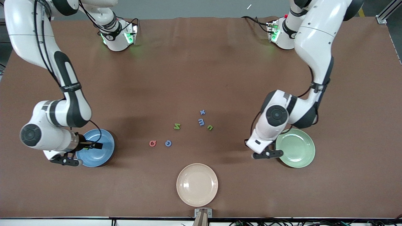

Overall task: Sort uppercase to blue plate, lowercase to green plate
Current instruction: 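Carry B to the blue plate while the left gripper carries d, then open both grippers, dropping B on blue plate and d on green plate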

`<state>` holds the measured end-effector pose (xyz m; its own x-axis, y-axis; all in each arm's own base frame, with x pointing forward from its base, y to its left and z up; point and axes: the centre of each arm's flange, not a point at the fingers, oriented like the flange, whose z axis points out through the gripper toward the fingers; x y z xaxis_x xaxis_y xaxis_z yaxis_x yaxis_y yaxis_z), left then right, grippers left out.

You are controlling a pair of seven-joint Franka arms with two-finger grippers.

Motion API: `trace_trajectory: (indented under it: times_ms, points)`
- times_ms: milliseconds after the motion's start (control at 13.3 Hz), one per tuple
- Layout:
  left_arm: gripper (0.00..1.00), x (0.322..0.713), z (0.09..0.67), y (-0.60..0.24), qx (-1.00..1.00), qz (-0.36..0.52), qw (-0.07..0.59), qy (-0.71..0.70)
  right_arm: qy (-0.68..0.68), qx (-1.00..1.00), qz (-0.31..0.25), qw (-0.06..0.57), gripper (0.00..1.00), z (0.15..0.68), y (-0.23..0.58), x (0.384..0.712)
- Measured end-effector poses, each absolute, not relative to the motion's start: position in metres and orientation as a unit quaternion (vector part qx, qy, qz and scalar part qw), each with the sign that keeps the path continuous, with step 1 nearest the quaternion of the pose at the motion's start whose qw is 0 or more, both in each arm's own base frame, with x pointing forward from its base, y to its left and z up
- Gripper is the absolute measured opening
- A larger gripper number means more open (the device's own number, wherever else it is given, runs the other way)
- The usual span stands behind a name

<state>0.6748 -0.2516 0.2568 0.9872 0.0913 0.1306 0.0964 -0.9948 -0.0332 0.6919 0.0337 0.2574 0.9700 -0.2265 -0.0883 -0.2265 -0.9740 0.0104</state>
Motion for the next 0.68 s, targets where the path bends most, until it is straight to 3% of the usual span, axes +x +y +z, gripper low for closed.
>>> trace_trajectory:
  times_ms: [375, 675]
  points:
    - [0.27, 0.701, 0.263, -0.141, -0.996, -0.058, 0.035, -0.053, -0.181, 0.983, -0.009, -0.023, 0.98, 0.256, 0.194, 0.675]
    - [0.27, 0.687, 0.224, -0.113, -0.997, -0.019, 0.044, -0.063, -0.193, 0.98, 0.006, -0.041, 0.97, 0.212, 0.242, 0.664]
